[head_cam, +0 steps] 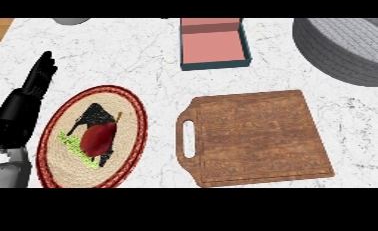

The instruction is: Pick the lemon from the cutting board and place it in the basket

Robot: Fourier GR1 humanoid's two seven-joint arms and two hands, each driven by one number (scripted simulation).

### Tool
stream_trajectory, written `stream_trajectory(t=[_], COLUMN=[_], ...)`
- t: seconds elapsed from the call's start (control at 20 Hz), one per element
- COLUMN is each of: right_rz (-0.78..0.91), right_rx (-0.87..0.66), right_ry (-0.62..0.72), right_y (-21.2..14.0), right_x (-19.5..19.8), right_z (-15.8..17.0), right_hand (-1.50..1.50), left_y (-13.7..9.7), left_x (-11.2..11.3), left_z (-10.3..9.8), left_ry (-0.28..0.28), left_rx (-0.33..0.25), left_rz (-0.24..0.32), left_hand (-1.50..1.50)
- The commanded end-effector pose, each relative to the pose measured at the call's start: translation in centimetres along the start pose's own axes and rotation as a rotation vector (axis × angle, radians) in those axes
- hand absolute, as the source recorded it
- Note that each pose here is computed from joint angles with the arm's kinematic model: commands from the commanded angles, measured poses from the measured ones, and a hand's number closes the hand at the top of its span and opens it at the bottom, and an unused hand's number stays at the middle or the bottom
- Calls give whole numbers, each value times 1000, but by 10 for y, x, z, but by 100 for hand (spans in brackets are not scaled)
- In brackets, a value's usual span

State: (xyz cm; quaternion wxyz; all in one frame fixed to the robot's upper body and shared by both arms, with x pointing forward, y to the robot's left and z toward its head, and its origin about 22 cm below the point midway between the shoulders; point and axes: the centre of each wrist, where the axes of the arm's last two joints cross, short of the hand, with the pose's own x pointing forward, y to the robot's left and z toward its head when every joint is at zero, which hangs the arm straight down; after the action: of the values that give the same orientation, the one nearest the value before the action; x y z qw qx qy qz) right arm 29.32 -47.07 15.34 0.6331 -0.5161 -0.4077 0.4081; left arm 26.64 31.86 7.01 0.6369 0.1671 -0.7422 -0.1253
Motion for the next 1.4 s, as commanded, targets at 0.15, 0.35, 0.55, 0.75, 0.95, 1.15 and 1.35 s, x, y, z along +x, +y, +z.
stream_trajectory(t=[0.15,0.35,0.55,0.75,0.95,1.15,1.35], right_rz=[-503,-606,-638,-695,-661,-651,-664], right_rx=[-450,-540,-529,-465,-390,-334,-289], right_ry=[-15,-142,-192,-232,-227,-251,-213], right_y=[-70,-108,-152,-181,-215,-220,-217], right_x=[-80,-113,-137,-128,-100,-62,-20], right_z=[16,30,48,44,37,11,-16], right_hand=[150,150,150,150,150,150,150], left_y=[-3,-23,-28,-23,-40,-34,-46], left_x=[6,9,9,16,29,33,16], left_z=[-5,-15,-21,-28,-29,-37,-34], left_ry=[-30,-53,-77,-84,-116,-88,-80], left_rx=[-38,-80,-94,-129,-167,-155,-148], left_rz=[13,8,24,10,16,17,18], left_hand=[0,0,0,0,0,0,0])
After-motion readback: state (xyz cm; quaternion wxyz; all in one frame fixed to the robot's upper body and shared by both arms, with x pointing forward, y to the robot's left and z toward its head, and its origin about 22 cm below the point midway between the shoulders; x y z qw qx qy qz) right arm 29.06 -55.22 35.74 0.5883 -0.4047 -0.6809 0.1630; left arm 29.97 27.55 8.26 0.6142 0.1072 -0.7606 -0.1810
